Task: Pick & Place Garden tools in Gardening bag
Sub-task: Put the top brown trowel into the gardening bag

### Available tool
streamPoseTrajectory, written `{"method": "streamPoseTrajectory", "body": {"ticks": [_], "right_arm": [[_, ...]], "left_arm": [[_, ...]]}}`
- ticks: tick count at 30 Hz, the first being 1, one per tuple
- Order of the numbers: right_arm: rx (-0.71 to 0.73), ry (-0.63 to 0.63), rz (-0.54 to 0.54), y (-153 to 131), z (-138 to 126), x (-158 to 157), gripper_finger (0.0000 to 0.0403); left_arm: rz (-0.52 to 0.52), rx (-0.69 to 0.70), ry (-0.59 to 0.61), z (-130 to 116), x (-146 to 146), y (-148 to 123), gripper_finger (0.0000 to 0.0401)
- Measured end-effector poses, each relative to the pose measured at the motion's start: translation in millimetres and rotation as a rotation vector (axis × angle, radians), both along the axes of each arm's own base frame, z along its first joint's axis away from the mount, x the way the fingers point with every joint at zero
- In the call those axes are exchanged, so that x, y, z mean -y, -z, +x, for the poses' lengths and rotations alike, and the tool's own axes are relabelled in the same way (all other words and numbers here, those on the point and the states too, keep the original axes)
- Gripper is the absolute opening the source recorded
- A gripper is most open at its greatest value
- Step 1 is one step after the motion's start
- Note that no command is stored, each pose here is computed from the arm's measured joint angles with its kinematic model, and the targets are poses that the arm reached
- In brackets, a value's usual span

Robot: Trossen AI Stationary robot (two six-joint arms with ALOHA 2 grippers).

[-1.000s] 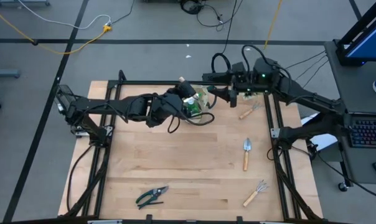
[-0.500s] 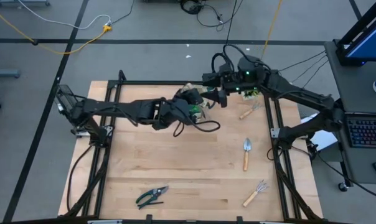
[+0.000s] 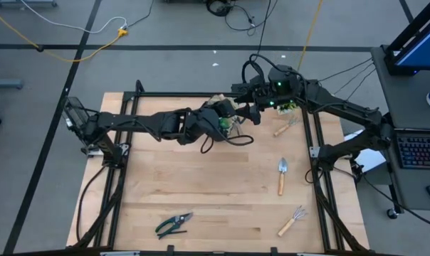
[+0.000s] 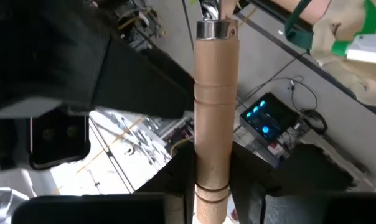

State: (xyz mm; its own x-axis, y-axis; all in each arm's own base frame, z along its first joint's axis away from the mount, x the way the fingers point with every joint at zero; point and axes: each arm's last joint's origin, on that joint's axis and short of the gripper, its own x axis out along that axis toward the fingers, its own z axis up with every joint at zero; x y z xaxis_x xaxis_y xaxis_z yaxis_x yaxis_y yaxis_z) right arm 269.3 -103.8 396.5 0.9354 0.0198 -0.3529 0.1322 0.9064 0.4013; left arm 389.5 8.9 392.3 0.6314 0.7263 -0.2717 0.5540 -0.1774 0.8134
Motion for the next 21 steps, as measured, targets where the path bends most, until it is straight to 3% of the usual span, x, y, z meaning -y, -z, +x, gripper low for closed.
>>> {"method": "streamPoseTrajectory", "body": {"ticks": [14,21], "right_arm": [[-0.048,-0.035,0.053,12,8,4,0.0316],[-0.031,-0.045,0.028,10,8,4,0.0316]], "left_arm": [[0.02,-0.007,0.049,11,-3,6,0.0074],[0.007,-0.013,0.086,12,-2,7,0.0074]]}}
